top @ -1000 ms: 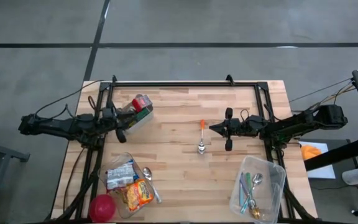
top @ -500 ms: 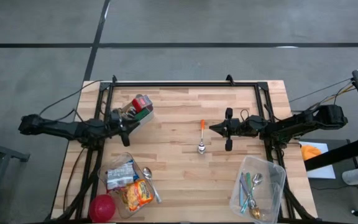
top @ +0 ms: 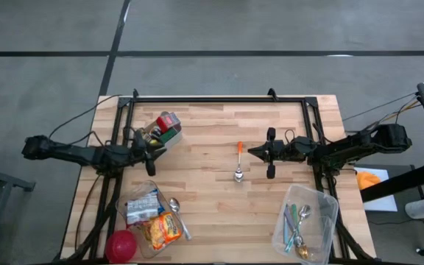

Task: Pick & Place Food Item
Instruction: Put the orange spoon into the white bin

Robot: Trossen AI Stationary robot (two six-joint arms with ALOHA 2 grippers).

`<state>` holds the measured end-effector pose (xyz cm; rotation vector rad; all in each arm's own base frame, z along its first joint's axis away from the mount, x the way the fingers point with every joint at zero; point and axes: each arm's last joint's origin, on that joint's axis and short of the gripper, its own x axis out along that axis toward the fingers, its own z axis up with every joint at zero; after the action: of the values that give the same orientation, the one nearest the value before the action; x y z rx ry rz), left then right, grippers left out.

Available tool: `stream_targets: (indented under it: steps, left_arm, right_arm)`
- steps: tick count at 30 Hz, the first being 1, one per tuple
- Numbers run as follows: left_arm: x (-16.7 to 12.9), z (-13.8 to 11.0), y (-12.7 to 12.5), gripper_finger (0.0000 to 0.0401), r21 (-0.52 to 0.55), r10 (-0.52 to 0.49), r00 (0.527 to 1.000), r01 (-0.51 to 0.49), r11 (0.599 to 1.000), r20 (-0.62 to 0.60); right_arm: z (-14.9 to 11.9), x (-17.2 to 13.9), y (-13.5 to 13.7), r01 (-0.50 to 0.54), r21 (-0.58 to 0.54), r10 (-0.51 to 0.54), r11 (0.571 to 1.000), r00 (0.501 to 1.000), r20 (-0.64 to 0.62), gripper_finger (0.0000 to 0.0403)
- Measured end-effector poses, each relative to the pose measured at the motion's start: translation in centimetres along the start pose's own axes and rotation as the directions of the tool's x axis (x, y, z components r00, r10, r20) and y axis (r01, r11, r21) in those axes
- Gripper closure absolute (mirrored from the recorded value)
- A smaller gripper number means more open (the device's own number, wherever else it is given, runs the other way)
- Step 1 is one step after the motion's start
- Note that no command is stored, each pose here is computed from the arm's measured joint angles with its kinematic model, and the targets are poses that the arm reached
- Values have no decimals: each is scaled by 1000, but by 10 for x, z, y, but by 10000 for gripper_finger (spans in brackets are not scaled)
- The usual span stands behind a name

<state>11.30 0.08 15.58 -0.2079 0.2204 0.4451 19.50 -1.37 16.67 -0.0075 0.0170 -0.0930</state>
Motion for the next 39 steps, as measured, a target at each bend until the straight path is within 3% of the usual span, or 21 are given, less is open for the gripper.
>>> stream_targets:
  steps: [5,39]
  left_arm:
    - [2,-10,2,300,11,8,1000,-7,1000,-23]
    - [2,-10,2,300,12,7,1000,-7,1000,-23]
  right_arm:
    - [0,0,0,0,0,0,1000,1000,0,392]
    - [0,0,0,0,0,0,1000,1000,0,392]
